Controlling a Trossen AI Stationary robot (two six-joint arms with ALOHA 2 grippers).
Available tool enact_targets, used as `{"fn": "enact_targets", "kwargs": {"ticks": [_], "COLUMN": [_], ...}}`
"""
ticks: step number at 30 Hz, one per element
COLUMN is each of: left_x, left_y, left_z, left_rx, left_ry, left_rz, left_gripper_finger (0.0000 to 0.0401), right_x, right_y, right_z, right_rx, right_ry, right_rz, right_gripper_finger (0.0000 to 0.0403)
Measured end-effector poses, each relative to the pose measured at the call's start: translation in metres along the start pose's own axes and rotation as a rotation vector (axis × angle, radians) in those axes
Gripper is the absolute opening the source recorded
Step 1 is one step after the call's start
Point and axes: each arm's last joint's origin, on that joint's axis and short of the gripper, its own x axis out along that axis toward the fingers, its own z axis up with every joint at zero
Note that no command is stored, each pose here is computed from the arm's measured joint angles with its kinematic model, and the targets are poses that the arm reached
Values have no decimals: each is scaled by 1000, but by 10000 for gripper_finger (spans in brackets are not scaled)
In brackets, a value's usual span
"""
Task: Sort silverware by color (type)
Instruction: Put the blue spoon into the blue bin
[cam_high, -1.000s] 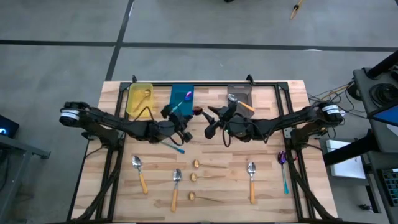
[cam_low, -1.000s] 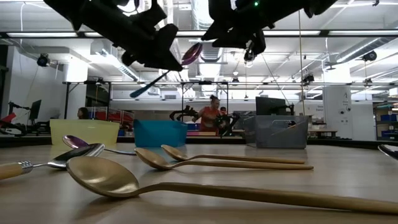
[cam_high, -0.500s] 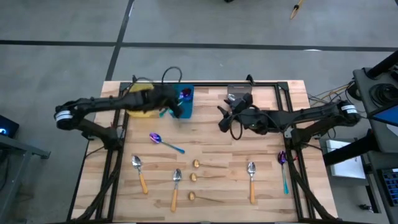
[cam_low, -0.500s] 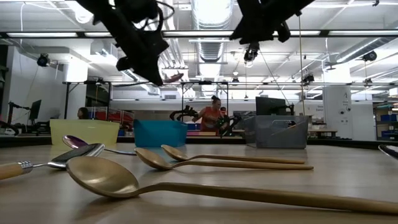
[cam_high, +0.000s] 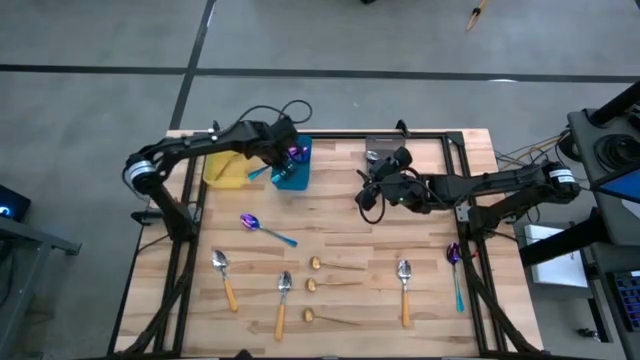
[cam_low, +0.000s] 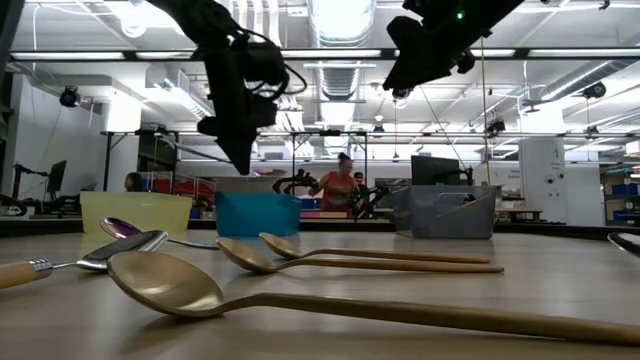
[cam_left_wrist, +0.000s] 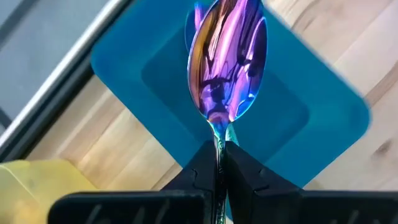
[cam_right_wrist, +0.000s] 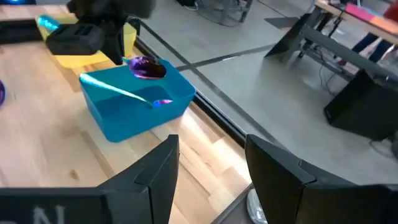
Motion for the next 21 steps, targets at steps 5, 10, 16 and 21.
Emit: {"fn": "enact_targets", "kwargs": {"ticks": [5, 10, 16, 21], "left_x": [15, 29, 38, 45], "left_y": [-4, -4, -3, -4], "left_z": [9, 19, 27, 27], "left_rx": [-7, -18, -28, -47], "left_ry": [76, 129, 154, 160], "left_rz": [11, -18, -9, -6], "left_gripper_finger": [0, 0, 0, 4], "right_x": [0, 0, 0, 0], "right_y": [0, -1, -1, -2], "right_z": [-1, -3, -3, -3], "right_rx": [-28, -59, -71, -73], "right_ry": [6, 21, 21, 21], "right_rz": [0, -3, -29, -39], "right_gripper_finger": [176, 176, 176, 176]}}
